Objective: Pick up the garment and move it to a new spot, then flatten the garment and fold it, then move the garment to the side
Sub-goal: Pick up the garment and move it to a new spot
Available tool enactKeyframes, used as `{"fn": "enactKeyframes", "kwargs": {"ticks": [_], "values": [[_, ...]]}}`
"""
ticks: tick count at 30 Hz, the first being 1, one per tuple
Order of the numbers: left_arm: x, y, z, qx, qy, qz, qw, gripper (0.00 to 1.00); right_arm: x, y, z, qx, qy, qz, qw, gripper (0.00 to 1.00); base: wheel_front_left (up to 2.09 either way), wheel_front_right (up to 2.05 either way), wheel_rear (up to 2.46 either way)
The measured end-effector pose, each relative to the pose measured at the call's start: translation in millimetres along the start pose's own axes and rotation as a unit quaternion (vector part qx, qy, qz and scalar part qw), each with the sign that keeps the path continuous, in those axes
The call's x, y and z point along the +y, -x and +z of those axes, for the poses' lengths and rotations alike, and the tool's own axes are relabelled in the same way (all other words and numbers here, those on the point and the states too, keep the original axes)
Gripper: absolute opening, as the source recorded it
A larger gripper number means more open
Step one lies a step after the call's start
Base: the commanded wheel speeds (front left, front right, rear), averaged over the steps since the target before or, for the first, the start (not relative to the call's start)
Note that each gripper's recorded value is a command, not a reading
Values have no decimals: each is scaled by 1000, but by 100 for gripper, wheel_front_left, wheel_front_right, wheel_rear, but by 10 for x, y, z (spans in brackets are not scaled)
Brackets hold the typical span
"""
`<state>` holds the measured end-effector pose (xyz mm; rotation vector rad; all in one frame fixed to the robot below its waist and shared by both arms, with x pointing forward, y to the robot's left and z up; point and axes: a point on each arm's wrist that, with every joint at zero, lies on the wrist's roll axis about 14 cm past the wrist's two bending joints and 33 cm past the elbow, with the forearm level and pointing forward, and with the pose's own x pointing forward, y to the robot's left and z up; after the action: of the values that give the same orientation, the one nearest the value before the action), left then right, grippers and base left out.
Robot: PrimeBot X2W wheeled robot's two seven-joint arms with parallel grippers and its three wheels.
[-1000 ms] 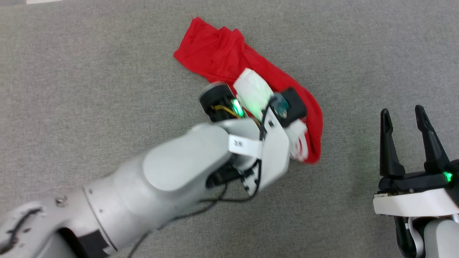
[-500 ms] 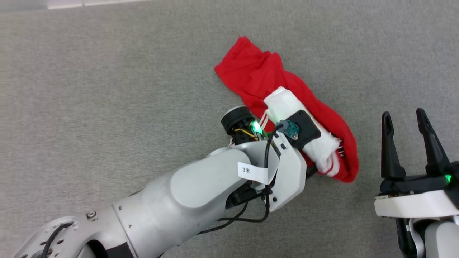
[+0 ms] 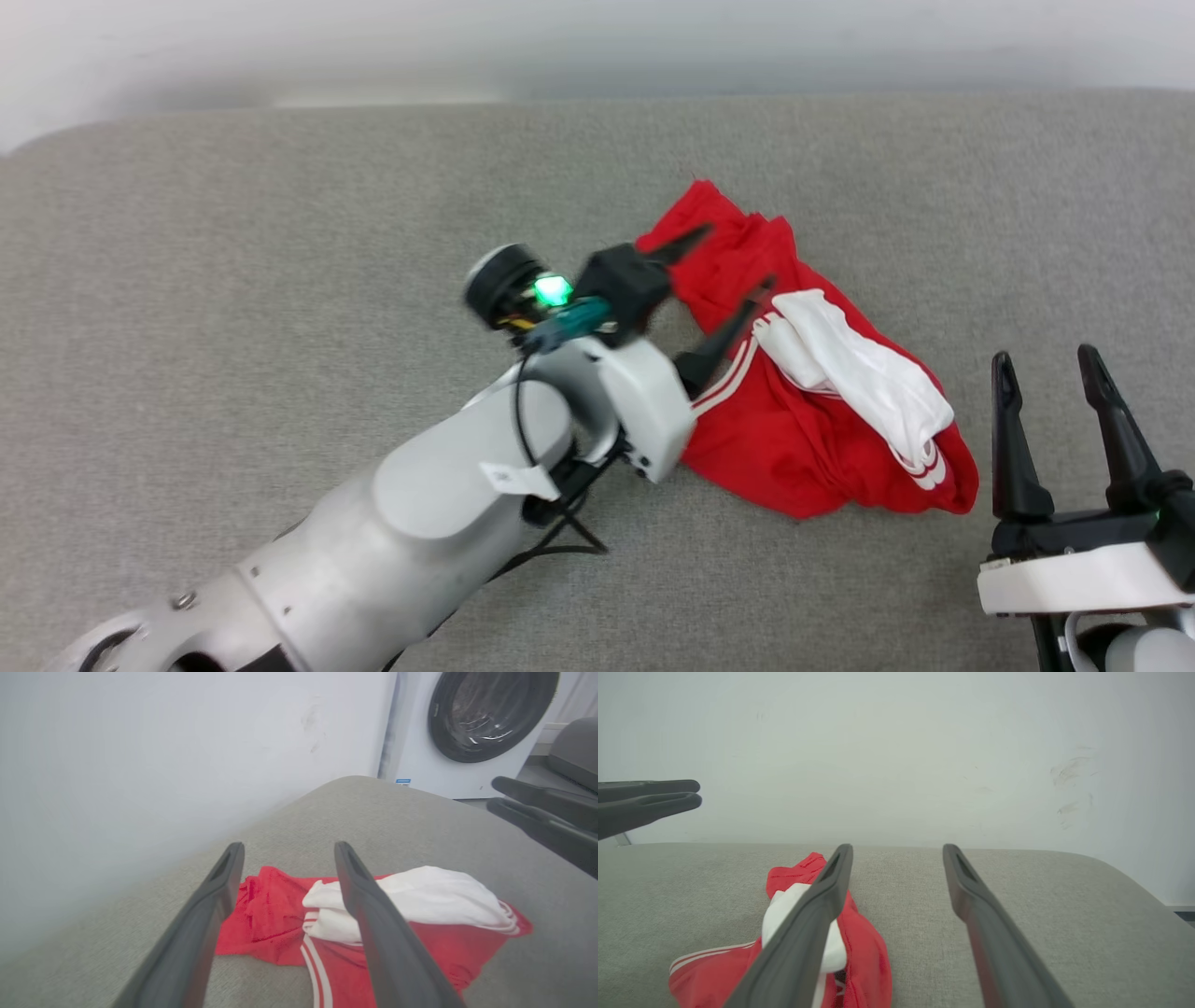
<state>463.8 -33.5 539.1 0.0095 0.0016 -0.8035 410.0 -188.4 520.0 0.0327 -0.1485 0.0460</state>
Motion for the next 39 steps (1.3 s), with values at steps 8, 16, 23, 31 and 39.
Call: {"fn": "enactKeyframes", "kwargs": {"ticks": [8,16,23,31,39], "values": [[602,657,313,-66,-38,180,981,100,97,115,109,-10,-4,13,1000,100,0,0,0],[865,1492,308,-93,-48,317,943,100,143,215,175,-15,-4,20,1000,100,0,0,0],[888,1968,183,-93,-40,382,919,100,171,285,198,-16,-4,24,1000,100,0,0,0],[760,2178,-19,-79,-21,401,913,100,172,369,205,-14,-8,23,1000,100,0,0,0],[682,2236,-108,-71,-18,398,914,100,121,478,197,-10,-11,15,1000,100,0,0,0]]}}
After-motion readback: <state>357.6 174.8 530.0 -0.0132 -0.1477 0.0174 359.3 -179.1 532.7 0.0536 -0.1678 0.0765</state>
